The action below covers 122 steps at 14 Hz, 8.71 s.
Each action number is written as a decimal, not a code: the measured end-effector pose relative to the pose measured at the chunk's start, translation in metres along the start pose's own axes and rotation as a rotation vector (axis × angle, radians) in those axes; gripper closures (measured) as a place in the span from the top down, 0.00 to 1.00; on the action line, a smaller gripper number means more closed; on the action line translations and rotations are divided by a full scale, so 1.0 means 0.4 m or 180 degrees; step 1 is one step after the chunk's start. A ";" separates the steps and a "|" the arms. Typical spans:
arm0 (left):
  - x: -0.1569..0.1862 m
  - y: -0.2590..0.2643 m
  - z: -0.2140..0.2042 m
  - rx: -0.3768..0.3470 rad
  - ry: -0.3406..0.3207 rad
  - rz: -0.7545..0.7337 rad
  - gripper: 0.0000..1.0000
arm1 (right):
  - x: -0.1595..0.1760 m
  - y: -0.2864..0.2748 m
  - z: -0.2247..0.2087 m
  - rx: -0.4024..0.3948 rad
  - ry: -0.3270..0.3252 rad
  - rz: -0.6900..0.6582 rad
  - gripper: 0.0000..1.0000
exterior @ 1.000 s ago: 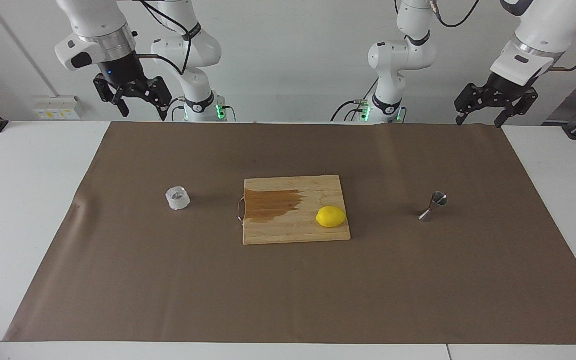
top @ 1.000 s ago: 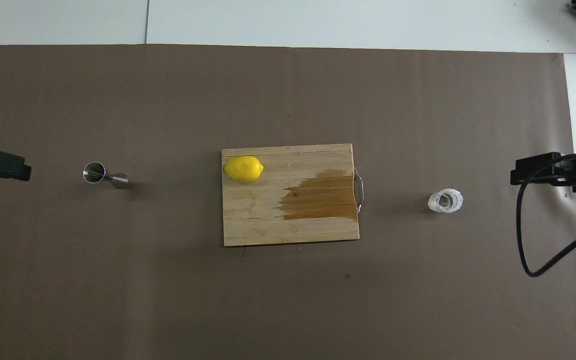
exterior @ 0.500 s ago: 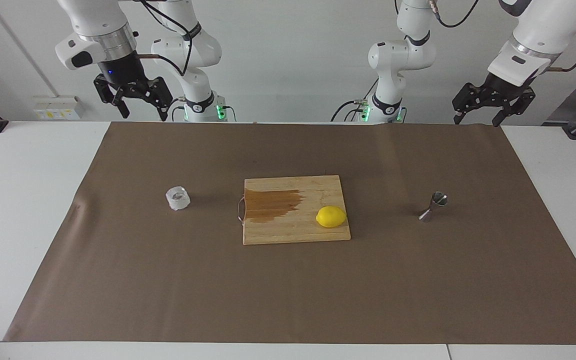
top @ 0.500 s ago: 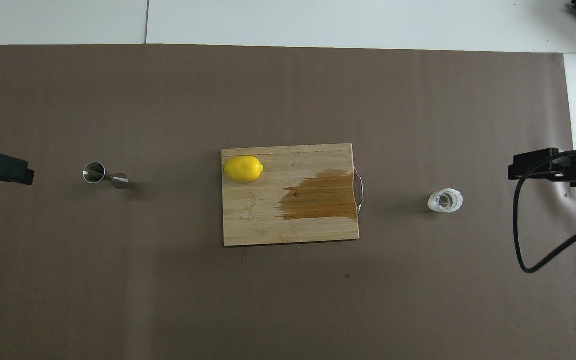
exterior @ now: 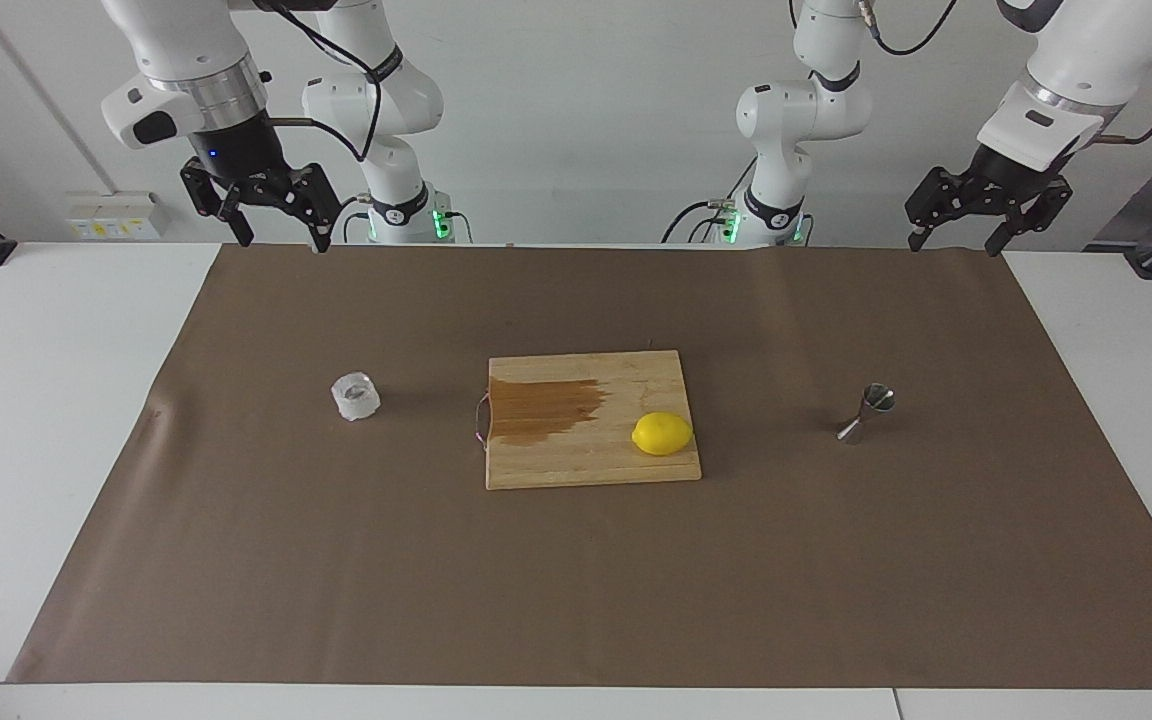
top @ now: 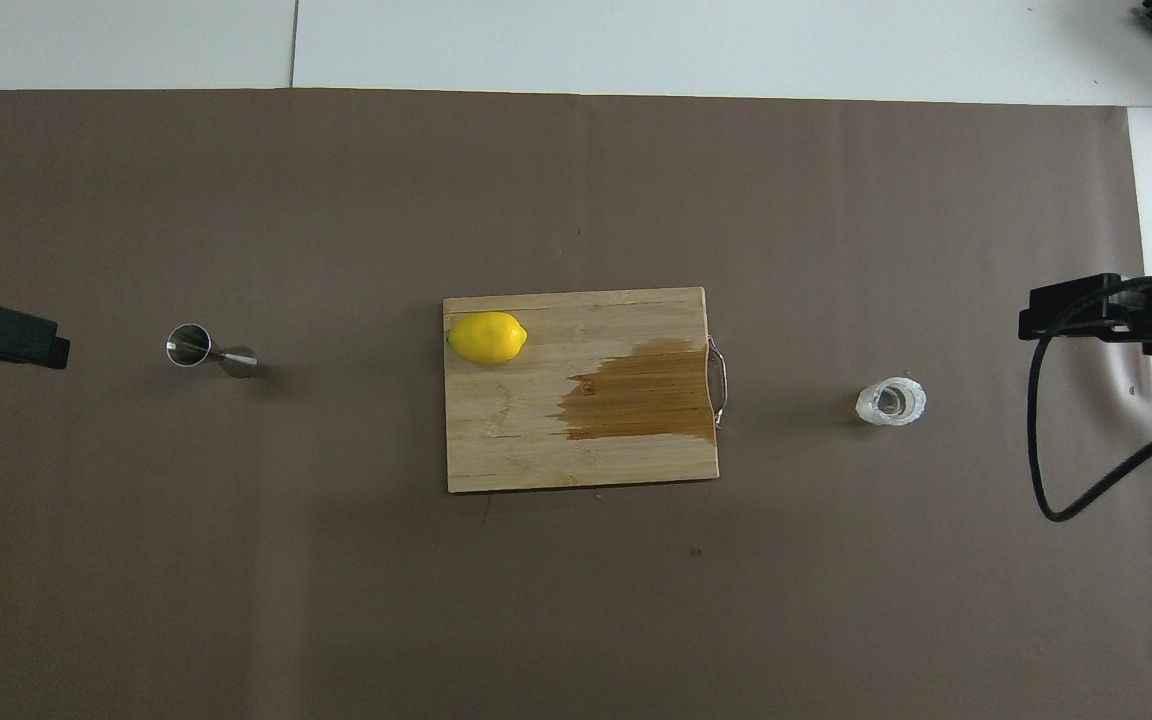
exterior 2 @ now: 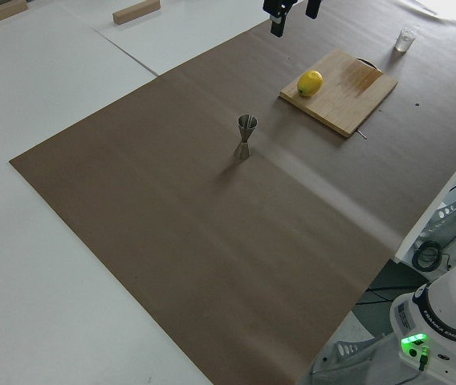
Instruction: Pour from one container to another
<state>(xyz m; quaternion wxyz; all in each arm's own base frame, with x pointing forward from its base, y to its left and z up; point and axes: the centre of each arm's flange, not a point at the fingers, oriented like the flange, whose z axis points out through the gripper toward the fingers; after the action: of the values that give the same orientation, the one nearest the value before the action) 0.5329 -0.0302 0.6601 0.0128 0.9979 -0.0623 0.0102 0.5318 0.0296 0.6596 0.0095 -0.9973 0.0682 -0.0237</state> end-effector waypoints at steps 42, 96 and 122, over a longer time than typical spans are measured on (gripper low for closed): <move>-0.123 -0.310 0.836 -0.3237 -0.1721 -0.6516 1.00 | -0.012 0.001 0.075 -0.0041 -0.0220 -0.0060 1.00; -0.131 1.000 0.735 -0.3397 -0.1626 -0.7824 0.50 | -0.007 0.072 0.225 0.0001 -0.0036 -0.2204 1.00; -0.077 0.935 0.529 -0.3912 -0.0477 -0.6275 1.00 | -0.009 0.215 0.864 0.1099 0.0410 -0.5845 1.00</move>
<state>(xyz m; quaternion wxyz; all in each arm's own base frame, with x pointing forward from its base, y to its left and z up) 0.4596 -0.4032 0.4569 0.4931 0.4378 0.7457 -0.0951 0.5334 -0.0498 0.3124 0.1312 -0.6422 -0.7502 -0.0868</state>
